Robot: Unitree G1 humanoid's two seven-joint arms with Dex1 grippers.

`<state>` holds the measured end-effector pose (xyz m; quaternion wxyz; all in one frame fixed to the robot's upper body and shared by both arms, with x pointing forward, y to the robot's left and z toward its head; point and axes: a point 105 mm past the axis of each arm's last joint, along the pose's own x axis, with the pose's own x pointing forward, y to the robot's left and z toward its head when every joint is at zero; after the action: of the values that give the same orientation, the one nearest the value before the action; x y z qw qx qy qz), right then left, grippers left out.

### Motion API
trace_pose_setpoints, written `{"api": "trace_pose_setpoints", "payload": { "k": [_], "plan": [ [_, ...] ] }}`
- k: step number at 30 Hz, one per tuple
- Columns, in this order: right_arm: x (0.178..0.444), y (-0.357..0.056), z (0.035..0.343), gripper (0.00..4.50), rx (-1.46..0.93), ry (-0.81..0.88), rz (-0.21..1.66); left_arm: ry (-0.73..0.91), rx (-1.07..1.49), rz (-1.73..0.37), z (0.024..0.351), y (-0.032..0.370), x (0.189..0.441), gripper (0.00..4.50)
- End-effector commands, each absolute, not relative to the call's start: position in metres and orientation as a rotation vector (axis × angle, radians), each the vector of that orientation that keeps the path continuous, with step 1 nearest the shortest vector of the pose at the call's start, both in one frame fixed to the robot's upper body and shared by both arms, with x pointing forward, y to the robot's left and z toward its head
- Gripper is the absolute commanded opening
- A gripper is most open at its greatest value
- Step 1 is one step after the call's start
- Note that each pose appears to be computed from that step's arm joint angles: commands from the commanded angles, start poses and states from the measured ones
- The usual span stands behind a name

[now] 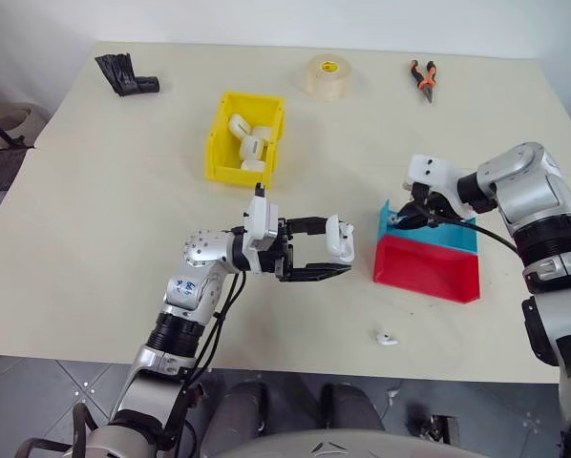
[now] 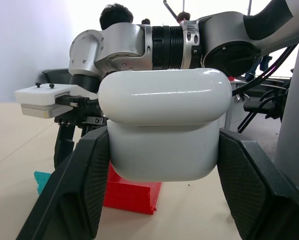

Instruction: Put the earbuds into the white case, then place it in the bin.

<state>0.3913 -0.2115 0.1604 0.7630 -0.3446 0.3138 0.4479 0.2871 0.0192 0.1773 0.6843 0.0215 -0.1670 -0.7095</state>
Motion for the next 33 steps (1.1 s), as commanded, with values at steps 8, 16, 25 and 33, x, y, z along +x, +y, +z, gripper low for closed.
{"api": "trace_pose_setpoints", "payload": {
  "k": [8, 16, 25, 33],
  "plan": [
    [0.390, -0.213, 0.162, 1.35, -0.763, 0.674, 0.954, -0.442, 0.057, -1.596, 0.190, 0.019, 0.282, 2.80],
    [0.391, -0.213, 0.160, 0.52, -0.750, 0.673, 0.946, -0.442, 0.059, -1.595, 0.191, 0.020, 0.282, 2.80],
    [0.389, -0.215, 0.175, 0.45, -0.727, 0.606, 0.927, -0.439, 0.058, -1.598, 0.191, 0.019, 0.283, 2.80],
    [0.363, -0.218, 0.233, 0.45, -0.520, 0.338, 0.926, -0.436, 0.052, -1.595, 0.193, 0.017, 0.287, 2.80]
  ]
}}
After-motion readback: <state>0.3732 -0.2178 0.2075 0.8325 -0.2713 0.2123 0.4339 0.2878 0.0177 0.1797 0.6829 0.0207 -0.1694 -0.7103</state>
